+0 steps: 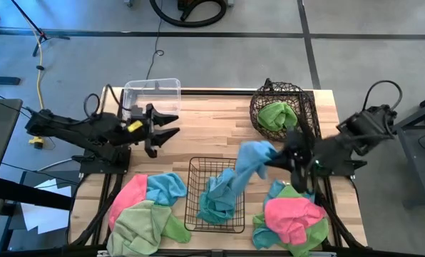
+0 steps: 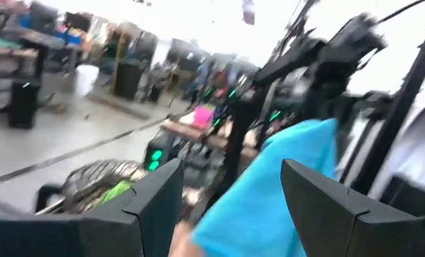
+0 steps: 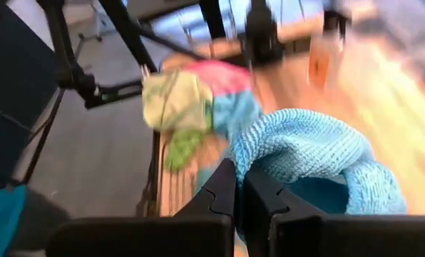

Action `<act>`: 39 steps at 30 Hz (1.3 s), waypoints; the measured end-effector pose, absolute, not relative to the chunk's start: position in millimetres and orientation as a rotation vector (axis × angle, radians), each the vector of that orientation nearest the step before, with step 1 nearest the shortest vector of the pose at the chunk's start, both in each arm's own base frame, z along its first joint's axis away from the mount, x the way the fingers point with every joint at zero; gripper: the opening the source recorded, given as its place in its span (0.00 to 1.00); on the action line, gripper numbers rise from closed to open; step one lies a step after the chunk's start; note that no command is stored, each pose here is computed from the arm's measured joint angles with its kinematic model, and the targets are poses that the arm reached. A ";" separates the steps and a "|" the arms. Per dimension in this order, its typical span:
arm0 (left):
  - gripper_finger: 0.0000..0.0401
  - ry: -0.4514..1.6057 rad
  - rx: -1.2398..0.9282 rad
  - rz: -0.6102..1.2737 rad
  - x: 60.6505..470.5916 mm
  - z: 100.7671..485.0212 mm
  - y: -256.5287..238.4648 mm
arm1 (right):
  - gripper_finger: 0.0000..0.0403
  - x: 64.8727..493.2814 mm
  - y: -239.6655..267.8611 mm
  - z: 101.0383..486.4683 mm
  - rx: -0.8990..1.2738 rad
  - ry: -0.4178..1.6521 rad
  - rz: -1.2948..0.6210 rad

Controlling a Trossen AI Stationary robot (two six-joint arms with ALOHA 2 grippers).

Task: Sort microfiber towel by color & place in baskets
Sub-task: Put the blue towel into the bottom basket

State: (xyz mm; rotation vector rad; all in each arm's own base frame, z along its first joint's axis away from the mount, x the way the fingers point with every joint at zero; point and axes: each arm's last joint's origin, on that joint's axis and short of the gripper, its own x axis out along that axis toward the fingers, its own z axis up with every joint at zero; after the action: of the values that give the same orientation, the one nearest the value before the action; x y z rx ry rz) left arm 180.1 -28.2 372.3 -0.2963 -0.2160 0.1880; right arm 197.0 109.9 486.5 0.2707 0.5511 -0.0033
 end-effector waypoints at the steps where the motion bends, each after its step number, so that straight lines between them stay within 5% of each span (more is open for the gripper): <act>1: 0.56 -0.250 -0.306 0.163 177.1 376.6 -28.3 | 0.00 202.1 106.8 488.8 0.246 0.521 0.015; 12: 0.56 -0.520 -0.330 0.012 135.6 409.3 -22.5 | 0.00 251.3 66.8 505.9 0.069 0.166 0.082; 25: 0.56 -0.303 -0.150 0.048 160.4 387.0 -37.8 | 0.00 286.6 44.3 454.3 0.154 0.222 0.047; 39: 0.56 -0.201 -0.078 0.094 174.0 374.2 -48.3 | 0.00 288.9 45.2 454.9 0.156 0.160 0.067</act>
State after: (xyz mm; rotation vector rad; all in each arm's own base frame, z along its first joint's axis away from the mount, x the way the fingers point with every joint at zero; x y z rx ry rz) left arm 174.0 -48.3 374.2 -0.0778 -0.2012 0.0942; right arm 288.9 45.2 454.9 0.1557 0.1605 0.0671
